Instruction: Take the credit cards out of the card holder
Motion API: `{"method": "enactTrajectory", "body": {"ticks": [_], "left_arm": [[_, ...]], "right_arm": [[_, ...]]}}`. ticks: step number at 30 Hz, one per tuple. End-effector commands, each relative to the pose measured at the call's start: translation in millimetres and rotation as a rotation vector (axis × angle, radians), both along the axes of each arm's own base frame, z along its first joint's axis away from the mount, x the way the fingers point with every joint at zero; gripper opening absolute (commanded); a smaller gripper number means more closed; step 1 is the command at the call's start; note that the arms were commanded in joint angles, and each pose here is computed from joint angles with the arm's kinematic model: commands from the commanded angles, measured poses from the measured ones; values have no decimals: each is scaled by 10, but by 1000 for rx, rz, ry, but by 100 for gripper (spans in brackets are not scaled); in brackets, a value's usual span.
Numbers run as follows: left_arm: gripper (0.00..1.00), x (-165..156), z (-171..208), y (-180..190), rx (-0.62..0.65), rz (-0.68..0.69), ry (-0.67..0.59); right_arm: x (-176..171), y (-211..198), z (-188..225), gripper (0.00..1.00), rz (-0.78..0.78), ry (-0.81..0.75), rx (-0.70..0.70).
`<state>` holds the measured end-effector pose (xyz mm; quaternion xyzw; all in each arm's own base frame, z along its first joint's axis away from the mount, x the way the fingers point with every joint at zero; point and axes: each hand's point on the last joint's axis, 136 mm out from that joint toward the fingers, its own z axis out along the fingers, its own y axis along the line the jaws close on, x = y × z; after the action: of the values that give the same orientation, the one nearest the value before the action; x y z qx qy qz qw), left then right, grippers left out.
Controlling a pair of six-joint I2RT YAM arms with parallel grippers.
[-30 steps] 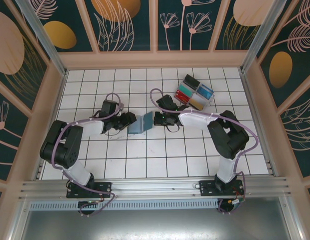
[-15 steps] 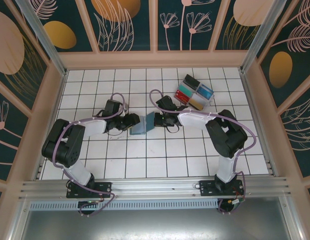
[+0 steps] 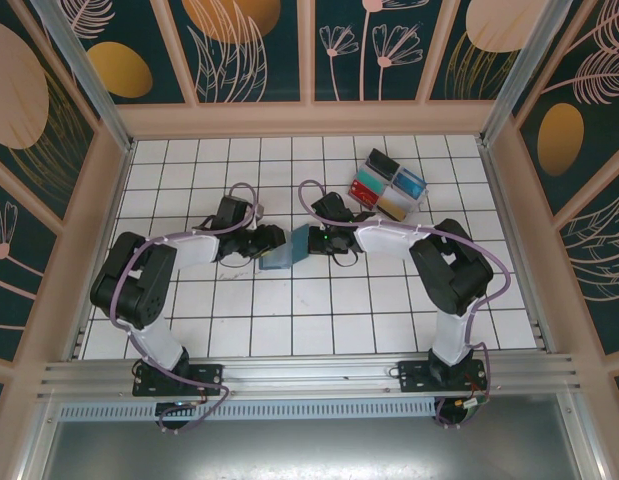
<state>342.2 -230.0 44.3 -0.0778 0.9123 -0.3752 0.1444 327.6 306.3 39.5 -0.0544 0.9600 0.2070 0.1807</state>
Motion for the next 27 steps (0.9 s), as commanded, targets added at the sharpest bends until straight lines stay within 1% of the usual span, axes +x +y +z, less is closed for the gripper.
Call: {"method": "enactTrajectory", "body": {"ticks": [1,2,4,8,10,13,17,20,23,27], "left_arm": [[46,-73,-163,1,34,-3,50],[44,-78,-192,26,50,3,53],[41,-113,-272,82,82,13,70],[36,-180,-360,151,115,24,88],[33,-188,-378,173,126,28,89],[32,-179,-370,173,126,28,85],[29,-174,-372,171,126,28,84],[28,-168,-374,175,125,30,82],[26,-182,-376,175,125,28,83],[23,-184,-367,179,124,29,77]], "right_arm": [[-15,-48,-63,5,-14,23,9],[-2,-65,-27,5,-21,19,18],[48,-124,110,10,-47,-4,43],[181,-279,530,29,-104,-98,87],[234,-325,753,36,-121,-153,93],[254,-260,1044,41,-97,-218,123],[153,50,1295,44,-2,-288,138],[23,348,1247,44,83,-268,157],[-125,591,1017,43,140,-187,181],[-211,641,652,39,122,-82,186]]}}
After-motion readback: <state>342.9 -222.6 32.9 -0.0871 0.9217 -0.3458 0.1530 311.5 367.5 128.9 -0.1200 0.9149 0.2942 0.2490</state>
